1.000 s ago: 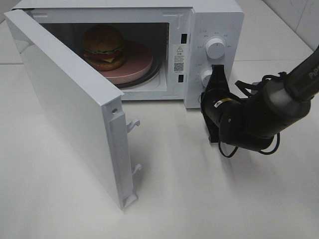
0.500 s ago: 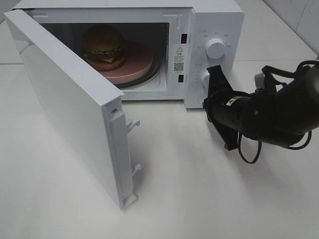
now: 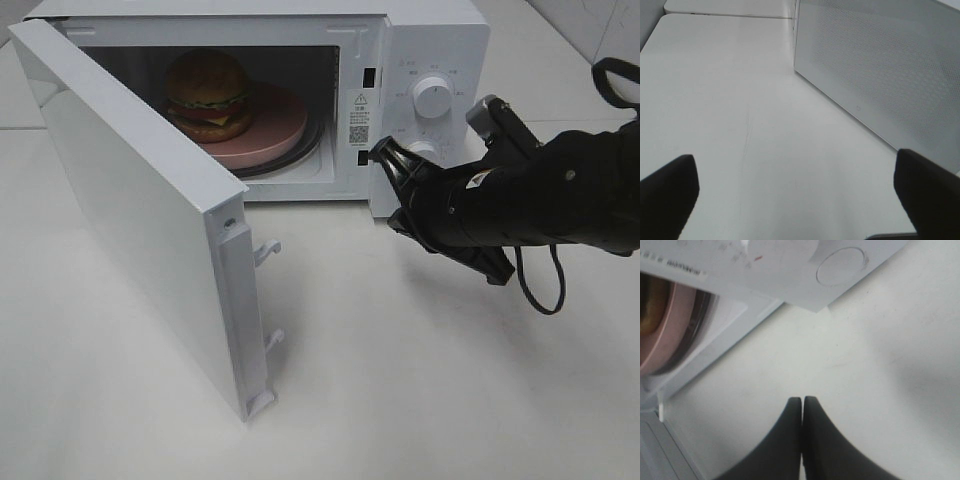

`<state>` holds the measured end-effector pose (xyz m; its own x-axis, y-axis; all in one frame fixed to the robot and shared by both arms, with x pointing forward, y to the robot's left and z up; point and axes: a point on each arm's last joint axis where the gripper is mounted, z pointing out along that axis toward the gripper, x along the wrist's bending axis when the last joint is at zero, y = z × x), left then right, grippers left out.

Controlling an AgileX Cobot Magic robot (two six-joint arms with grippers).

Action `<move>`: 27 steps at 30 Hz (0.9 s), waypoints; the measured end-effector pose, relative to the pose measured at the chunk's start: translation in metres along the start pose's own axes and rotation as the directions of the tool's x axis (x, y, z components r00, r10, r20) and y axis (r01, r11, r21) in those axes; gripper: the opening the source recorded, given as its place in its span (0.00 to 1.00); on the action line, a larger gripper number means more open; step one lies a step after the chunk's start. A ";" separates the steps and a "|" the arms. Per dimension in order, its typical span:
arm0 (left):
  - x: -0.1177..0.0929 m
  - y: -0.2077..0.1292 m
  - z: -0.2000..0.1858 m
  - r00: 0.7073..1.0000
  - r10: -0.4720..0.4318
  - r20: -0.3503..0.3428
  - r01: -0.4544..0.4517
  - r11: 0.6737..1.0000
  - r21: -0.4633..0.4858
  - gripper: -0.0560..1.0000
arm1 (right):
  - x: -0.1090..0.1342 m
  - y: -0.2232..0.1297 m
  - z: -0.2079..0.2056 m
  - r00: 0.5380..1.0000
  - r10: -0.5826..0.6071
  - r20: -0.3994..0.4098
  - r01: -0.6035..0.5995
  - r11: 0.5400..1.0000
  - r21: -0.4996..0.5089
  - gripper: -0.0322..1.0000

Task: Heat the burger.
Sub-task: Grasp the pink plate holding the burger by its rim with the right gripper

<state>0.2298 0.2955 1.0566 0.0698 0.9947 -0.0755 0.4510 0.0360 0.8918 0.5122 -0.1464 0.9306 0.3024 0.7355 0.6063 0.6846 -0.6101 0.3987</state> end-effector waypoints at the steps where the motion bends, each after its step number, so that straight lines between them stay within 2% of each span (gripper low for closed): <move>1: 0.000 0.000 0.000 1.000 0.000 0.000 0.000 1.000 0.000 0.98 | 0.000 -0.002 -0.004 0.997 -0.079 0.009 0.079 0.996 0.043 0.04; 4: 0.000 0.000 0.000 1.000 0.000 0.000 0.000 1.000 0.000 0.98 | 0.000 -0.003 -0.006 0.992 -0.123 0.014 0.121 0.990 0.072 0.04; 6: 0.000 0.000 0.000 1.000 0.000 0.000 0.000 1.000 0.000 0.98 | 0.004 -0.001 -0.013 0.959 -0.283 0.010 0.278 0.946 0.170 0.04; 8: 0.000 0.000 0.000 1.000 0.000 0.000 0.000 1.000 0.000 0.98 | 0.006 0.001 -0.015 0.946 -0.326 0.002 0.319 0.928 0.191 0.04; 9: 0.000 0.000 0.000 1.000 0.000 0.000 0.000 1.000 0.000 0.98 | 0.009 0.000 -0.018 0.912 -0.410 -0.012 0.401 0.884 0.241 0.04; 12: 0.000 0.000 0.000 1.000 0.000 0.000 0.000 1.000 0.000 0.98 | 0.011 0.001 -0.020 0.891 -0.452 -0.024 0.442 0.858 0.262 0.04; 14: 0.000 0.000 0.000 1.000 0.000 0.000 0.000 1.000 0.000 0.98 | 0.017 0.002 -0.024 0.797 -0.601 -0.069 0.587 0.741 0.326 0.04; 15: 0.000 0.000 0.000 1.000 0.000 0.000 0.000 1.000 0.000 0.98 | 0.017 0.002 -0.024 0.797 -0.601 -0.069 0.587 0.741 0.326 0.04; 16: 0.000 0.000 0.000 1.000 0.000 0.000 0.000 1.000 0.000 0.98 | 0.018 0.002 -0.026 0.764 -0.640 -0.083 0.625 0.701 0.343 0.04; 17: 0.000 0.000 0.000 1.000 0.000 0.000 0.000 1.000 0.000 0.98 | 0.019 0.002 -0.028 0.707 -0.699 -0.106 0.679 0.629 0.379 0.05; 18: 0.000 0.000 0.000 1.000 0.000 0.000 0.000 1.000 0.000 0.98 | 0.019 0.002 -0.028 0.707 -0.699 -0.106 0.679 0.629 0.379 0.05; 19: 0.000 0.000 0.000 1.000 0.000 0.000 0.000 1.000 0.000 0.98 | 0.021 0.003 -0.029 0.682 -0.722 -0.118 0.701 0.599 0.388 0.05; 20: 0.000 0.000 0.000 1.000 0.000 0.000 0.000 1.000 0.000 0.98 | 0.023 0.004 -0.032 0.608 -0.779 -0.152 0.755 0.510 0.412 0.05; 21: 0.000 0.000 0.000 1.000 0.000 0.000 0.000 1.000 0.000 0.98 | 0.023 0.004 -0.032 0.608 -0.779 -0.152 0.755 0.510 0.412 0.05; 22: 0.000 0.000 0.000 1.000 0.000 0.000 0.000 1.000 0.000 0.98 | 0.025 0.006 -0.035 0.528 -0.827 -0.190 0.802 0.413 0.431 0.06; 23: 0.000 0.000 0.000 1.000 0.000 0.000 0.000 1.000 0.000 0.98 | 0.025 0.006 -0.036 0.492 -0.846 -0.208 0.818 0.367 0.444 0.06; 24: 0.000 0.000 0.000 1.000 0.000 0.000 0.000 1.000 0.000 0.98 | 0.025 0.006 -0.036 0.492 -0.846 -0.208 0.818 0.367 0.444 0.06; 25: 0.000 0.000 0.000 1.000 0.000 0.000 0.000 1.000 0.000 0.98 | 0.025 0.008 -0.040 0.408 -0.879 -0.248 0.847 0.263 0.461 0.06; 26: 0.000 0.000 0.000 1.000 0.000 0.000 0.000 1.000 0.000 0.98 | 0.025 0.008 -0.040 0.408 -0.879 -0.248 0.847 0.263 0.461 0.06; 27: 0.000 0.000 0.000 1.000 0.000 0.000 0.000 1.000 0.000 0.98 | 0.026 0.009 -0.041 0.377 -0.888 -0.263 0.855 0.225 0.466 0.06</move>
<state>0.2298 0.2955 1.0566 0.0698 0.9947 -0.0755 0.4510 0.0360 0.8918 0.4990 -0.1449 0.9778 -0.6684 0.7417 0.0559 0.7222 0.6291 0.2876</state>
